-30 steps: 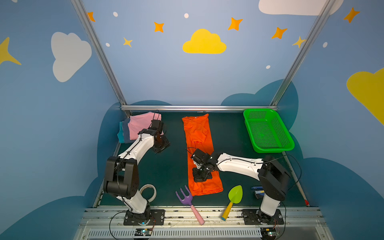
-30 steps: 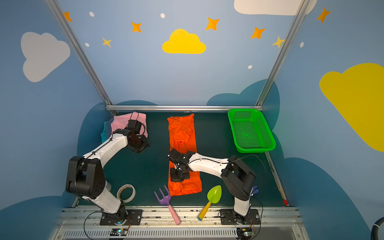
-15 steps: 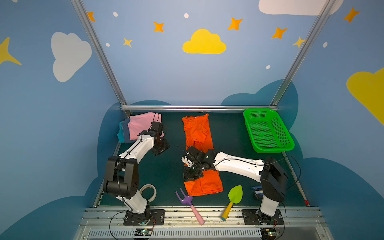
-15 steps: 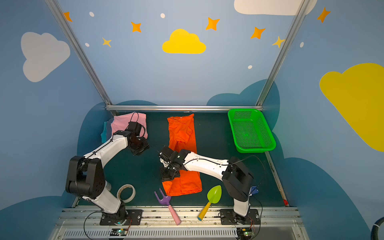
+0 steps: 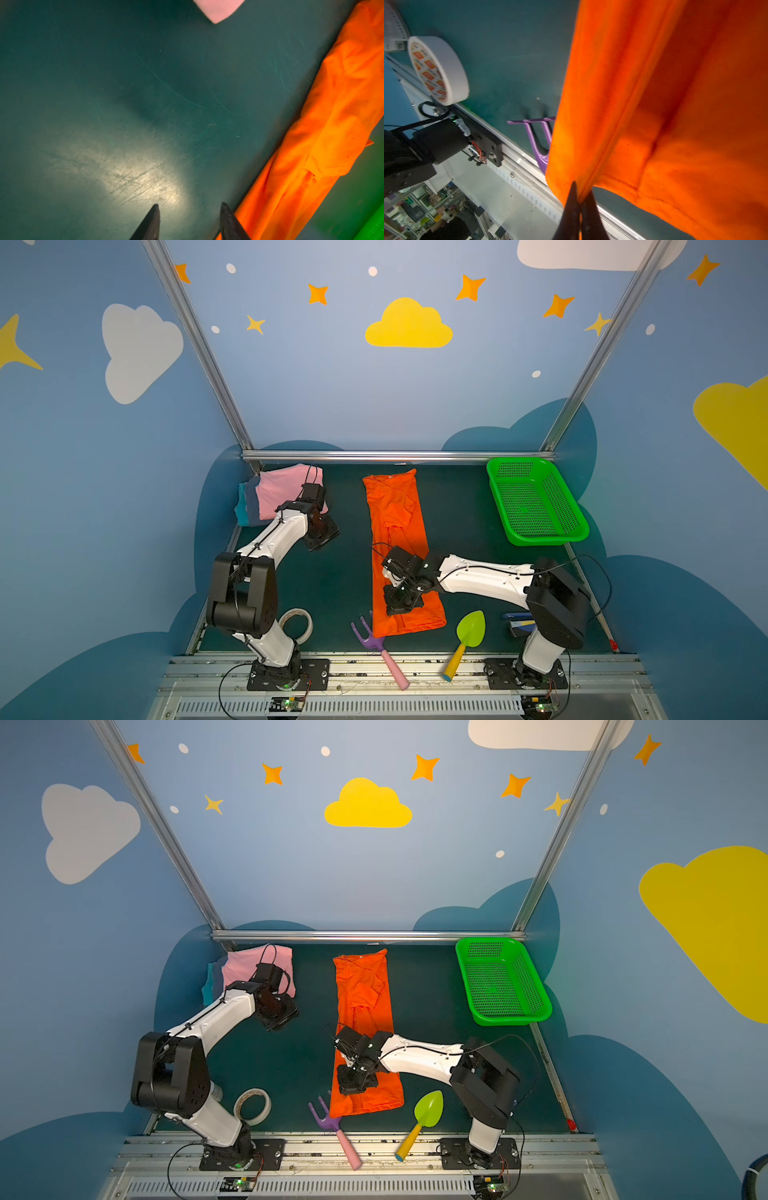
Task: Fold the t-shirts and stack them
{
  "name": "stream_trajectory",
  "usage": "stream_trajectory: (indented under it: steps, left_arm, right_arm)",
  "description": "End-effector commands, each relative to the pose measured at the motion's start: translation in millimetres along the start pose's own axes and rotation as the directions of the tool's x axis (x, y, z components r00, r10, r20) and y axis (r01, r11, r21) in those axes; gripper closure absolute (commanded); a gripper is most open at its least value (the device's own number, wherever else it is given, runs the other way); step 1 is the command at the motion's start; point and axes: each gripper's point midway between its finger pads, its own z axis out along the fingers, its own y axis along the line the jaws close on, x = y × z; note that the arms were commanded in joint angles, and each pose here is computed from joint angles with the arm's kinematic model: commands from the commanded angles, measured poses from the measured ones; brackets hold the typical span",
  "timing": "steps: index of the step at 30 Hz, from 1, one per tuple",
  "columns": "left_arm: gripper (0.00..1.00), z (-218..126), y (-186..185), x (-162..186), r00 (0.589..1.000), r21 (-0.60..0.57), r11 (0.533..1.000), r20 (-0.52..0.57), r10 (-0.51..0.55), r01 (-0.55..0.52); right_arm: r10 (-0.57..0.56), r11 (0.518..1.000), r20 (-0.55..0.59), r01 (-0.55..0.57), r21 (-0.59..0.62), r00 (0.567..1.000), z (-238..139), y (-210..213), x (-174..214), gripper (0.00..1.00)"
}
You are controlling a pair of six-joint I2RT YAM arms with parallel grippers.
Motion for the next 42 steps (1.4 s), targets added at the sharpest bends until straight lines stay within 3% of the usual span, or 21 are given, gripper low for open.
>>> stream_trajectory:
  steps: [1,11,17,19,23,27,32,42]
  left_arm:
    - [0.51,3.1,3.3,0.9,1.0,-0.008,1.0,-0.008,-0.005,0.005]
    - [0.48,6.5,0.7,4.7,1.0,-0.013,1.0,-0.024,0.001,-0.001]
    - [0.37,13.0,-39.8,6.2,0.994,-0.014,0.994,-0.018,0.109,-0.109]
    - [0.39,21.3,-55.3,4.2,0.991,-0.015,0.991,-0.018,0.136,-0.137]
    - [0.53,38.3,-76.2,0.3,0.989,-0.002,0.989,-0.038,0.145,-0.145]
    - [0.54,46.5,-89.7,-11.8,0.989,0.002,0.989,-0.028,0.147,-0.147]
    - [0.44,55.3,-113.3,-33.7,0.987,0.03,0.987,-0.01,0.158,-0.157]
    - [0.41,89.5,-146.0,-72.5,0.985,0.075,0.983,-0.01,0.171,-0.17]
  right_arm:
    - [0.034,0.999,0.026,-0.034,-0.006,0.999,-4.7,-8.0,2.8,0.97]
    - [0.019,0.999,-0.02,-0.019,0.038,1.0,6.6,-17.1,6.1,0.8]
    - [0.016,0.999,0.109,-0.021,0.049,0.994,-52.0,-33.4,-27.4,0.74]
    - [0.039,0.999,0.165,-0.044,0.029,0.986,-73.2,-40.9,-48.6,0.74]
    - [0.048,0.999,0.236,-0.052,0.013,0.971,-93.8,-48.9,-94.0,0.8]
    - [0.057,0.998,0.239,-0.056,-0.01,0.969,-89.5,-49.3,-142.3,0.87]
    - [0.092,0.995,0.244,-0.083,-0.046,0.966,-68.9,-51.7,-198.3,0.87]
    - [0.183,0.973,0.214,-0.146,-0.178,0.959,-26.1,-58.8,-263.7,0.74]
